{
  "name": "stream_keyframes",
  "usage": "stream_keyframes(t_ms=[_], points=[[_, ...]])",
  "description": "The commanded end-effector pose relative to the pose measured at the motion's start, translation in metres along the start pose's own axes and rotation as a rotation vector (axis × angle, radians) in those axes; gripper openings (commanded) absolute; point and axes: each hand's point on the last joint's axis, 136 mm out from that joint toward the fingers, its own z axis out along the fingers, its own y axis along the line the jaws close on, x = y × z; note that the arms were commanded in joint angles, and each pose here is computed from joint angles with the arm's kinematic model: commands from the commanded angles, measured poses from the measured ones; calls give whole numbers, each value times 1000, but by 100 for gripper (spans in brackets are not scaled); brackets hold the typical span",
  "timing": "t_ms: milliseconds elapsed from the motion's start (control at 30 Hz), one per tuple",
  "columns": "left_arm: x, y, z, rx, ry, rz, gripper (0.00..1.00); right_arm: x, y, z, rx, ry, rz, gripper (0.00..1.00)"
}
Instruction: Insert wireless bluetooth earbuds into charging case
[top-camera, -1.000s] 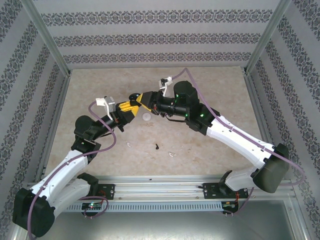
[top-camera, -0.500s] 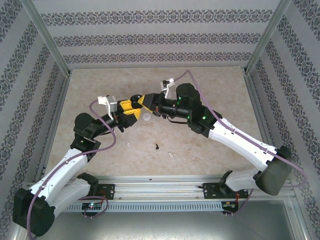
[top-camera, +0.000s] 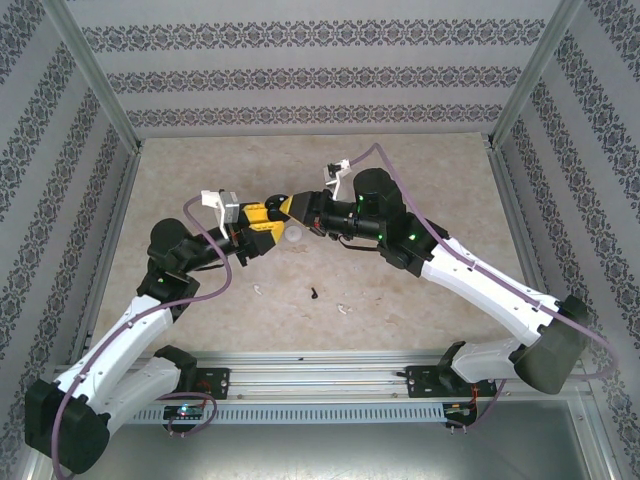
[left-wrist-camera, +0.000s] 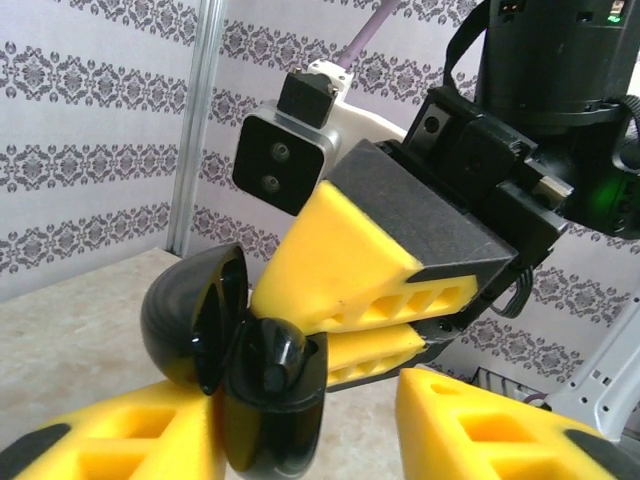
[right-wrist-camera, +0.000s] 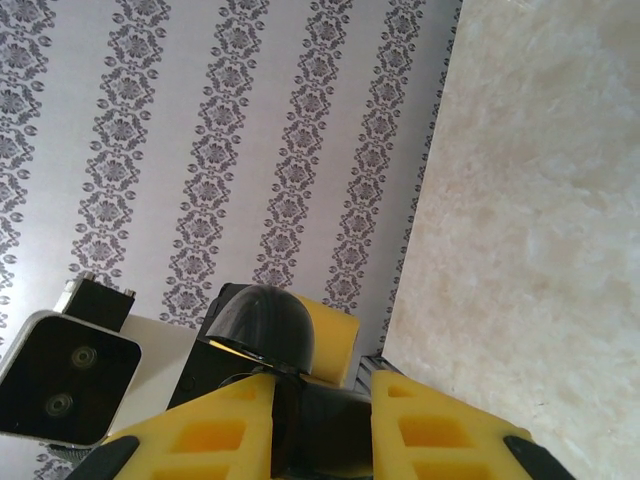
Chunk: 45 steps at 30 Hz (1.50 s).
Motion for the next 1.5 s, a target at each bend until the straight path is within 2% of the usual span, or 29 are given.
stream_keyframes(t_ms=[0,200,400,667,733,900,1000,1200,1333,1467], points=[[-16,-15,2,63,-19,44,37,-3,5,-5,-10,-9,-29,16],[-14,-11,6,67,-19,32,38,-2,5,-4,-13,1,-27,16],[-12,-9,8,74,-16,26,33,-1,6,-3,-17,10,-25,16],[-12,-10,8,78,-21,28,16,3,-1,1,-5,35,-16,19],[-11,-10,7,78,-23,30,13,5,-4,1,5,43,-17,22],[-7,-9,4,64,-20,30,7,8,-7,-3,22,54,-31,46],[-1,-4,1,27,-6,28,5,5,-13,-12,61,39,-59,51],[21,4,-14,-74,65,33,3,0,-59,-49,255,-37,-72,52],[34,2,-29,-135,128,70,3,2,-105,-69,425,-95,-83,51],[40,-2,-44,-176,163,100,3,23,-161,-63,589,-2,-56,48]])
